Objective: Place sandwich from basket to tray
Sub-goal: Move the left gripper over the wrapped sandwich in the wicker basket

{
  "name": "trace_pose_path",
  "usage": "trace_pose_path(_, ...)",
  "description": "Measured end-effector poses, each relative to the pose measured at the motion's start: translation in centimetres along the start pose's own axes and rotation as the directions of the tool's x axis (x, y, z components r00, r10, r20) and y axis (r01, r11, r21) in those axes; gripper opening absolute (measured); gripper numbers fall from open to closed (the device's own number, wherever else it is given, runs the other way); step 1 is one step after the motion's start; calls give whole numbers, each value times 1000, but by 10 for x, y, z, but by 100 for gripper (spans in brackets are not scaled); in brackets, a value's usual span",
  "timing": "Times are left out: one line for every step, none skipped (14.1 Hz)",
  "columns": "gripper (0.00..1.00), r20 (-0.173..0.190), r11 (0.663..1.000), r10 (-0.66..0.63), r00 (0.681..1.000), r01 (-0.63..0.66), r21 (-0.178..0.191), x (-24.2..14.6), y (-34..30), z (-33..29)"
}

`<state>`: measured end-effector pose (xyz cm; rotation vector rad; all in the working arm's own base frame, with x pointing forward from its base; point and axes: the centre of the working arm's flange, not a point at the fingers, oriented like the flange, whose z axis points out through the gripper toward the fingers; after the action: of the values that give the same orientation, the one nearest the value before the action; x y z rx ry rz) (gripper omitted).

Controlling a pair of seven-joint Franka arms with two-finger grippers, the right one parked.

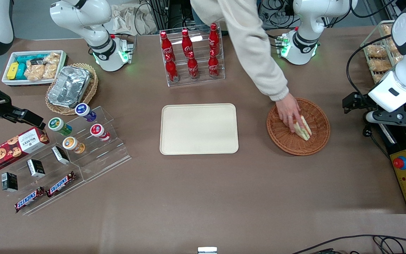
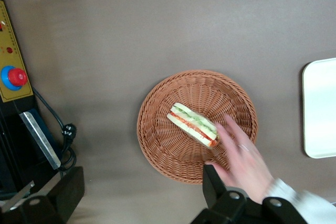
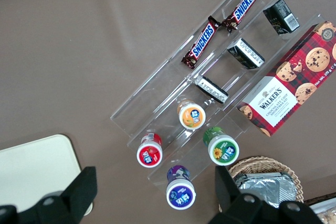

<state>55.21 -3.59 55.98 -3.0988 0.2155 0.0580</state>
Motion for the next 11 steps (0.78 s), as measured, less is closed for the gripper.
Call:
trace_pose_path(100,0,1000,-7,1000,7,0,0,1,0)
trace_pose_path(100,0,1000,-13,1000,13,0,0,1,0)
trace_pose_path(100,0,1000,-16,1000,16,0,0,2,0)
trace_pose_path(100,0,1000,-15,1000,15,0,0,3,0)
trace_pose_path(100,4,1000,-13,1000,13,0,0,5,0)
trace_pose_path(100,26,1000,-22,999,22,0,-2,9,3)
trace_pose_path(100,62,998,-57,996,57,2,-7,12,9)
trace_pose_path(100,92,995,-104,990,104,7,-12,15,18)
trace_pose_path(100,115,990,-138,984,138,13,-16,17,29)
trace_pose_path(100,132,988,-157,979,157,15,-19,17,38)
trace_pose_path(100,136,986,-168,976,168,9,-21,18,48)
